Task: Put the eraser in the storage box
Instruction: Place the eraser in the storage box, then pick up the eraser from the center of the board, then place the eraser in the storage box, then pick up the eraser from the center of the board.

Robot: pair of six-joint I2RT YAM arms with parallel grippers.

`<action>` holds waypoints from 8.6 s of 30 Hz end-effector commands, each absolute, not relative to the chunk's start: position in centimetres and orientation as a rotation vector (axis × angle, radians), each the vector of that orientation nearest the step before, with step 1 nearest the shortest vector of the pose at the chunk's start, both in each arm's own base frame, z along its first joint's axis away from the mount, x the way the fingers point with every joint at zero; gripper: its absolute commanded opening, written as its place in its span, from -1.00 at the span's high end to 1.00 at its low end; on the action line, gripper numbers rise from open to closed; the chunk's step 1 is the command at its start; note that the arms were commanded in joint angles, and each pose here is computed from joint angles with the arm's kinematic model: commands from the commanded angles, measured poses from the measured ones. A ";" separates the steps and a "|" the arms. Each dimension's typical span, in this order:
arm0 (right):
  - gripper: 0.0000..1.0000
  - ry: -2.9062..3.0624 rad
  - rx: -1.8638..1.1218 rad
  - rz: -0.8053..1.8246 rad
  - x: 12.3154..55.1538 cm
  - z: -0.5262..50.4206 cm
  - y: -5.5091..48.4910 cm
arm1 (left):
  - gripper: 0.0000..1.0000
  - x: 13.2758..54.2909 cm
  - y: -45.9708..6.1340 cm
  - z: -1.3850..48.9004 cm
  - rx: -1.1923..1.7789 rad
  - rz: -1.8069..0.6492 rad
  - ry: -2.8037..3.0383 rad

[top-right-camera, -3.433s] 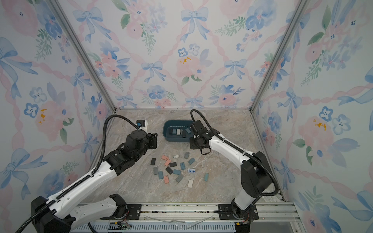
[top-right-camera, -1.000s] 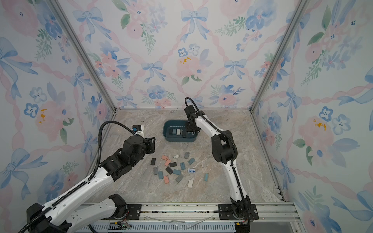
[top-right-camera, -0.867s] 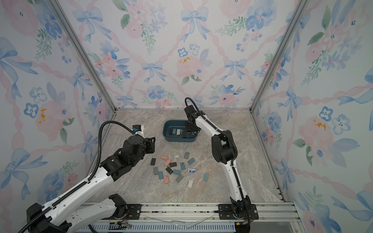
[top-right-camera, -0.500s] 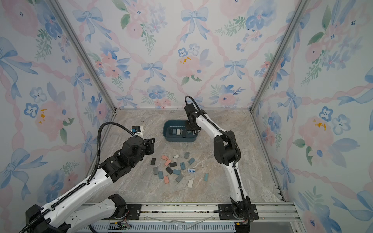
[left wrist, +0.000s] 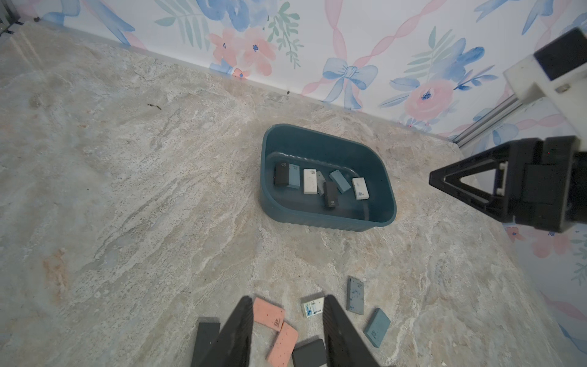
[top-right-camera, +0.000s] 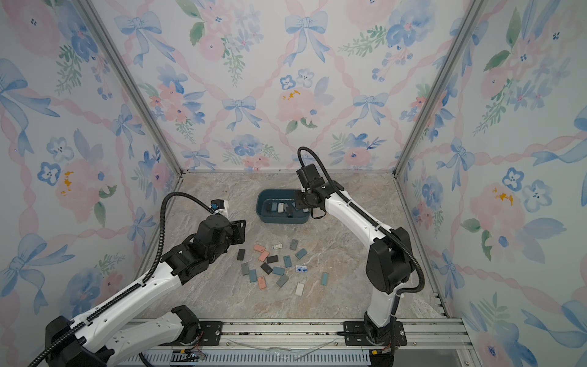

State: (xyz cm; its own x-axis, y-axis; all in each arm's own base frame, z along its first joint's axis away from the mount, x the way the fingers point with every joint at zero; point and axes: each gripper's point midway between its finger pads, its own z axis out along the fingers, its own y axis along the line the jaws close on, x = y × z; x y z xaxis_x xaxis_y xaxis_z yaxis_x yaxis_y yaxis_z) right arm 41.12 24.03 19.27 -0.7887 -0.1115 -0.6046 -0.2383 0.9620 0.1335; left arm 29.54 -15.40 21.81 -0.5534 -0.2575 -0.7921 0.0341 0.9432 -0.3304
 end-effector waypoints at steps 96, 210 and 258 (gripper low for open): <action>0.13 2.515 -0.098 0.366 32.8 14.9 21.0 | 0.59 27.1 -12.4 1.7 -0.124 -0.116 2.762; 0.11 2.701 0.095 0.207 22.9 10.1 14.2 | 0.14 38.1 -23.4 26.0 0.082 -0.456 2.094; 0.04 2.902 0.131 0.164 17.1 2.4 15.4 | 0.22 32.9 -20.1 24.6 0.004 -0.531 2.075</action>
